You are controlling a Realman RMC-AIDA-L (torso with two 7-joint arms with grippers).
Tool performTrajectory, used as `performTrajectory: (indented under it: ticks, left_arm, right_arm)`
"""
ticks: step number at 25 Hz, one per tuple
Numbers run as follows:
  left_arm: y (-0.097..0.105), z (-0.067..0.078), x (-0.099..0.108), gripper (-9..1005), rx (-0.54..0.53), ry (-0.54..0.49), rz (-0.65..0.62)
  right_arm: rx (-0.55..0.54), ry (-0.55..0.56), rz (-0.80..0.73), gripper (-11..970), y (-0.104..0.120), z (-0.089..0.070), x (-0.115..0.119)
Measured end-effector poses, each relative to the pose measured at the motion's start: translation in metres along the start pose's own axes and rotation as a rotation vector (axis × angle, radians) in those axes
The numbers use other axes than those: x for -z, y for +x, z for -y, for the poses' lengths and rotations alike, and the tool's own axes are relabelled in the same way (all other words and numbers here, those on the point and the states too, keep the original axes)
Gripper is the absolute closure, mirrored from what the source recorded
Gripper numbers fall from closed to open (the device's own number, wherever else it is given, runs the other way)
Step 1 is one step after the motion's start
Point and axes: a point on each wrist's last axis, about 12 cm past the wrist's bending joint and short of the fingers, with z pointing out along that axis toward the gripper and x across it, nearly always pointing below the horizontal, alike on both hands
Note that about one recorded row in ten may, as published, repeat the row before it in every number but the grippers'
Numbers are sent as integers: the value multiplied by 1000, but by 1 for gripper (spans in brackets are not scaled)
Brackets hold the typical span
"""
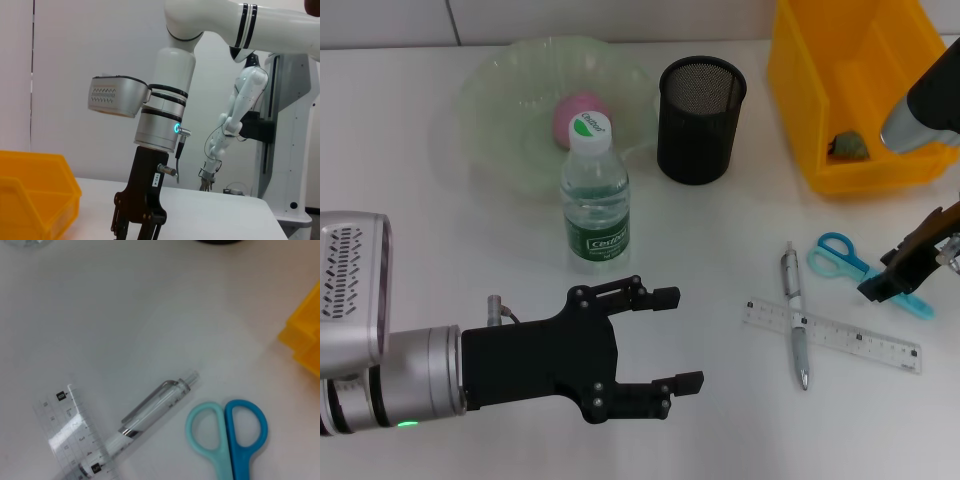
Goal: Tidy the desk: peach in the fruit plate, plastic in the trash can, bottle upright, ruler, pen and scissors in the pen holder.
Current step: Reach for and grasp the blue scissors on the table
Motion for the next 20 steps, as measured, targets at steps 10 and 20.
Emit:
performTrajectory:
  ticks: [10,20]
  left_arm:
    - [0,0,0,183,0,0,0]
    - [0,0,0,183,1,0,0]
  right_arm:
    - [2,2,-2,570,0,0,-1]
    - [-2,-1,-10,568,2,0,-4]
